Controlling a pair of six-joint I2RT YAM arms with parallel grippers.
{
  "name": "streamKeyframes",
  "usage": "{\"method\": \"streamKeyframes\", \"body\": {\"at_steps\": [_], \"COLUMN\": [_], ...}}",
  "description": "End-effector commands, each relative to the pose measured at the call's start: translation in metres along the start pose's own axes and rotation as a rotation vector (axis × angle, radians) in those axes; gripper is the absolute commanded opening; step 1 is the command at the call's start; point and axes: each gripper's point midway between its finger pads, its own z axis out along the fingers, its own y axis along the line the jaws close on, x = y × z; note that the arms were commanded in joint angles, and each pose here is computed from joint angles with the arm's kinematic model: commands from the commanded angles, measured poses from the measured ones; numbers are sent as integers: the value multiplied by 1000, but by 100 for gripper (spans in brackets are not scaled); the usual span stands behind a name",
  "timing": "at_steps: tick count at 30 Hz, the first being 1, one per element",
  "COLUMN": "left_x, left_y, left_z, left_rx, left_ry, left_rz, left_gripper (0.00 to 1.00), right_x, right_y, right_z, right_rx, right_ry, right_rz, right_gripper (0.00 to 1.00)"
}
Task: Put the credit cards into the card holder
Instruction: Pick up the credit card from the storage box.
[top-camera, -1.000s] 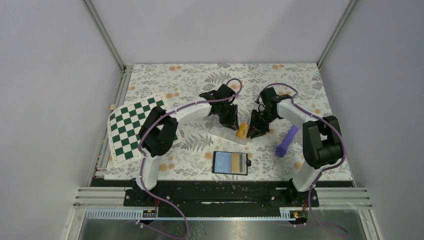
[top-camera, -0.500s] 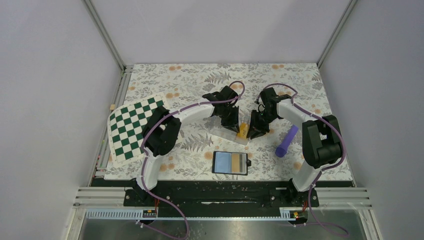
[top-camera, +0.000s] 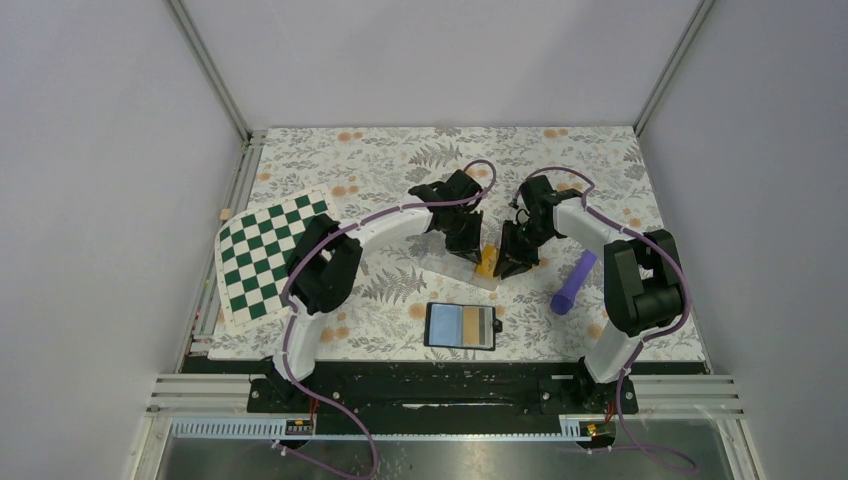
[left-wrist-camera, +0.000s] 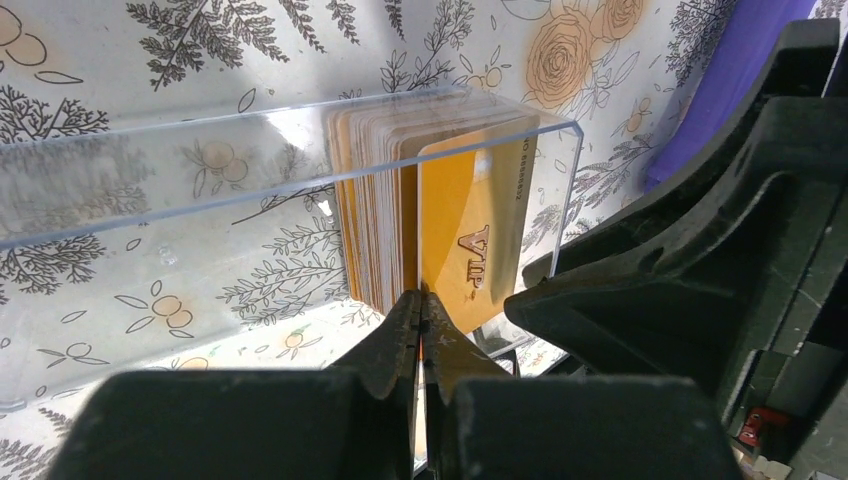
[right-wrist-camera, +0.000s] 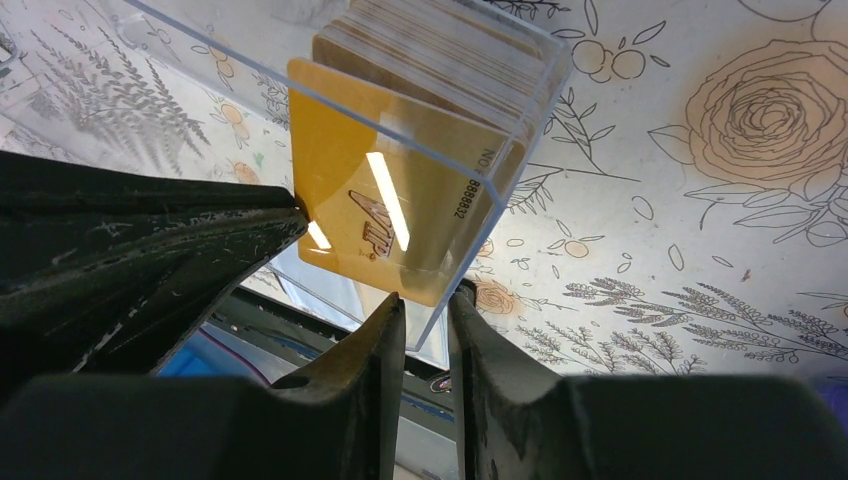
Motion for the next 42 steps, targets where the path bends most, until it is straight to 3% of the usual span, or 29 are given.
{"method": "streamKeyframes", "body": {"at_steps": [1, 5, 15, 23, 32, 42], "left_x": [-19, -17, -5, -4, -3, -11], "left_y": [-23, -21, -5, 5, -5, -29], "left_z": [-19, -19, -6, 4, 4, -11], "left_rx": [18, -7, -98, -133, -107, -60], "left_ry": [-77, -68, -7, 11, 15, -24], "left_rz": [64, 77, 108, 101, 117, 153], "left_gripper": [0, 1, 17, 20, 4, 4], "right_x": [-3, -3, -1, 0, 0, 0], "right_y": [7, 7, 6, 6, 5, 4], "right_z": [-8, -8, -8, -8, -7, -6], "right_rx": [-22, -22, -20, -22, -20, -18], "right_ry": [-5, -3, -1, 1, 3, 6], "right_rz": [-17, -16, -15, -15, -16, -13], "right_gripper": [29, 29, 29, 29, 29, 29]}}
